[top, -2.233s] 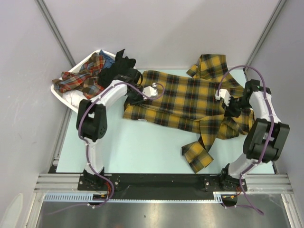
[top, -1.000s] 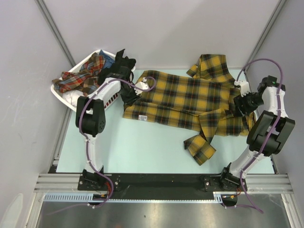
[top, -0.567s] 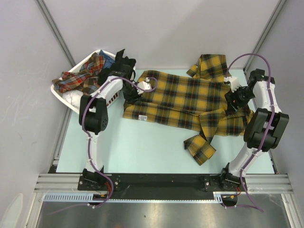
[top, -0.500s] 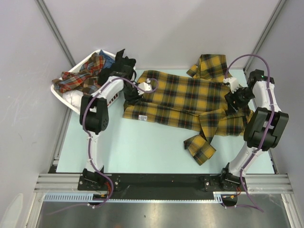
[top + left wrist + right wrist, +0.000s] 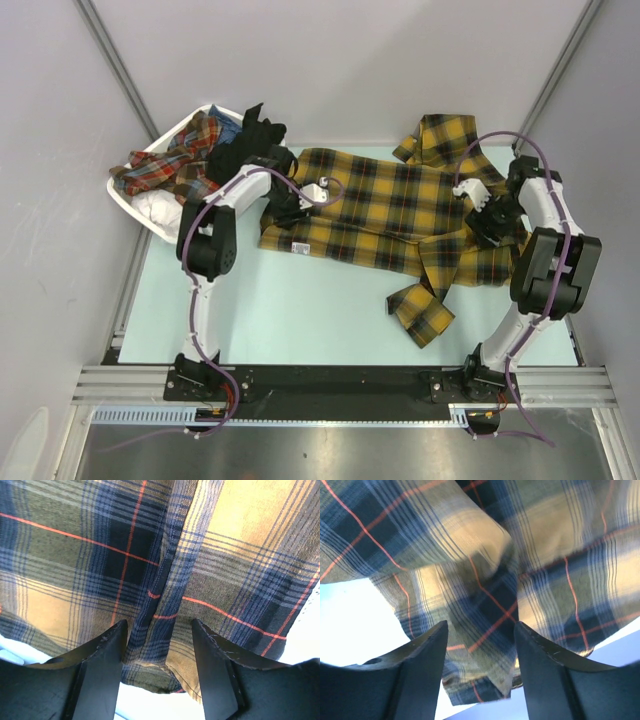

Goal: Fold and stack the long sleeve shirts
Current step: Fold the shirt

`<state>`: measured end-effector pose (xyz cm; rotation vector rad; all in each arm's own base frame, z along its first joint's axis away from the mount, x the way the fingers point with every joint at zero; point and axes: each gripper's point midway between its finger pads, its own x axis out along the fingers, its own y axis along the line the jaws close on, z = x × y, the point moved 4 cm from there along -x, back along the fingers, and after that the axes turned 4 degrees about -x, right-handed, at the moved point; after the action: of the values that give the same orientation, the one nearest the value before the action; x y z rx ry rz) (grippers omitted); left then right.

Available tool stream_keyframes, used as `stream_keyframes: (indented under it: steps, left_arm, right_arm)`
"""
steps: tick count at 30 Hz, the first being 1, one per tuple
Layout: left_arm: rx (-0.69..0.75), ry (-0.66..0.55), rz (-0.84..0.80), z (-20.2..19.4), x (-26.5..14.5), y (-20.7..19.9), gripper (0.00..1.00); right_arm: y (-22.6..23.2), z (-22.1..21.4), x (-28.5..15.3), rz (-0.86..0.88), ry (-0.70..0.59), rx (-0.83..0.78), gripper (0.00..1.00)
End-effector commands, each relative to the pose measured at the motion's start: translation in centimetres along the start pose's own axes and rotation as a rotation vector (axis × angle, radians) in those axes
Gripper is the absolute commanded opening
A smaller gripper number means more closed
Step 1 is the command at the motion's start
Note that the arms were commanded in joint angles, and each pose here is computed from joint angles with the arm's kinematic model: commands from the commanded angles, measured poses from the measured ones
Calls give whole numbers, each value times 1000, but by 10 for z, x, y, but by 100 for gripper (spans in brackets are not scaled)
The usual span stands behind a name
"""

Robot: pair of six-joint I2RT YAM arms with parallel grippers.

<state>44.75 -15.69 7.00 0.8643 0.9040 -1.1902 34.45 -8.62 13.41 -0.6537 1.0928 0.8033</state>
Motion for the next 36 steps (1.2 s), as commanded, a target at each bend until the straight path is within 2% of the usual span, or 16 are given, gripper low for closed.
stream_keyframes:
  steps: [1,4,11,13,17,25,32,36]
  left_arm:
    - [69,-37,16,12,-3,10,60]
    - [75,-30,22,11,-2,12,57]
    - [73,-54,41,18,-8,17,47]
    - [67,-54,44,19,-10,17,47]
    - [63,-57,42,19,-11,16,47]
    - [60,-52,42,18,-9,16,50]
    - [60,-53,46,19,-9,18,50]
    - [61,-51,41,18,-8,17,49]
  right_arm:
    - [-6,14,-4,-83,9,-156,59]
    - [-8,15,3,-96,21,-196,53]
    - [-16,18,4,-130,29,-238,26]
    - [-12,18,-1,-122,28,-242,27]
    - [3,23,-18,-93,-15,-267,36]
    - [10,24,5,-63,11,-288,46]
    - [1,18,21,-36,70,-324,47]
    - [1,14,25,-34,93,-354,44]
